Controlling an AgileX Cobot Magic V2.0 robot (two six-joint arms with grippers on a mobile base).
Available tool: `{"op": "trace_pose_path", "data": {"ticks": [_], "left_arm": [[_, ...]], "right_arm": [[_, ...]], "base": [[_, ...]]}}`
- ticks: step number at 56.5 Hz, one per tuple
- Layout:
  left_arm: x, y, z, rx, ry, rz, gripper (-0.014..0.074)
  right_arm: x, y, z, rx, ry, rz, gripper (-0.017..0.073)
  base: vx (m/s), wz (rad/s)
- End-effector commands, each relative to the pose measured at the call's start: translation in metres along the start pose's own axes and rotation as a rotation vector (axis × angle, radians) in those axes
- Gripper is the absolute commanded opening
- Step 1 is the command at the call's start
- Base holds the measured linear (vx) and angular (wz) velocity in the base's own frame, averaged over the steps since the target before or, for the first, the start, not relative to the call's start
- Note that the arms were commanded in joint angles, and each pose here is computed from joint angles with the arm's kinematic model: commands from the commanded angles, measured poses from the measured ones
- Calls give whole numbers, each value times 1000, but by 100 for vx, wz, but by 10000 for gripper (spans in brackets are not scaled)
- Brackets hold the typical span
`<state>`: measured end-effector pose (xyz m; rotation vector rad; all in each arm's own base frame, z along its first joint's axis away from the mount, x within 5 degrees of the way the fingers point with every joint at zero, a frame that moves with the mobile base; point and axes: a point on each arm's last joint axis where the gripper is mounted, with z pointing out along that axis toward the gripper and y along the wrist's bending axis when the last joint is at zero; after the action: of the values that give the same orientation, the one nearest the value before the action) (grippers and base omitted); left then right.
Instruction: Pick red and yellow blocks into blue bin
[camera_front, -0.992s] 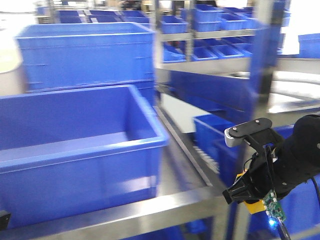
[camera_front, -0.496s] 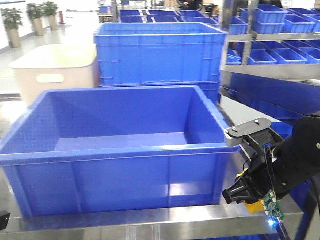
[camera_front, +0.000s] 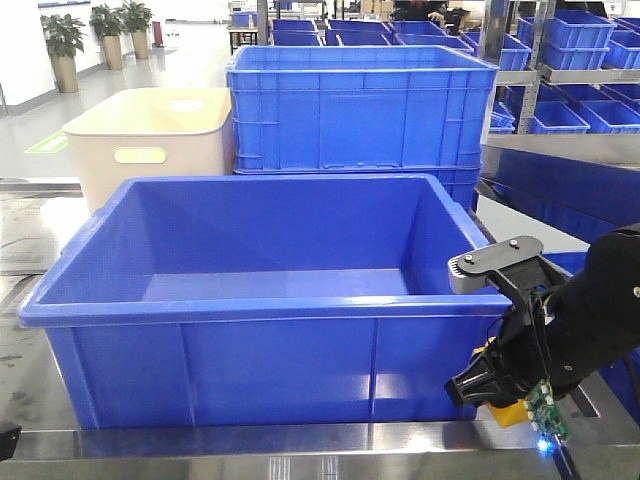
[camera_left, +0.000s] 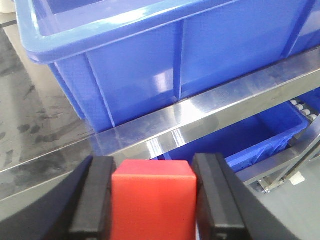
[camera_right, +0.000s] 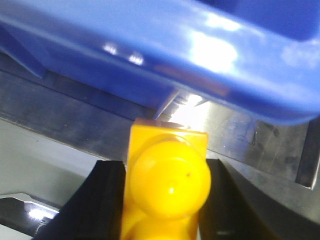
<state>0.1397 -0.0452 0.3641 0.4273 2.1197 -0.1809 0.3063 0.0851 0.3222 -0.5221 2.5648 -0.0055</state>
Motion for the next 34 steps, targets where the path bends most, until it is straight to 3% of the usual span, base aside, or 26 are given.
{"op": "trace_pose_path", "data": {"ticks": [1, 34], "left_arm": [[-13, -1, -8, 2, -105, -2, 251], [-13, -1, -8, 2, -105, -2, 251]], "right_arm": [[-8, -4, -21, 25, -108, -7, 272], [-8, -4, -21, 25, -108, -7, 272]], "base": [[1, 3], [0, 0]]}}
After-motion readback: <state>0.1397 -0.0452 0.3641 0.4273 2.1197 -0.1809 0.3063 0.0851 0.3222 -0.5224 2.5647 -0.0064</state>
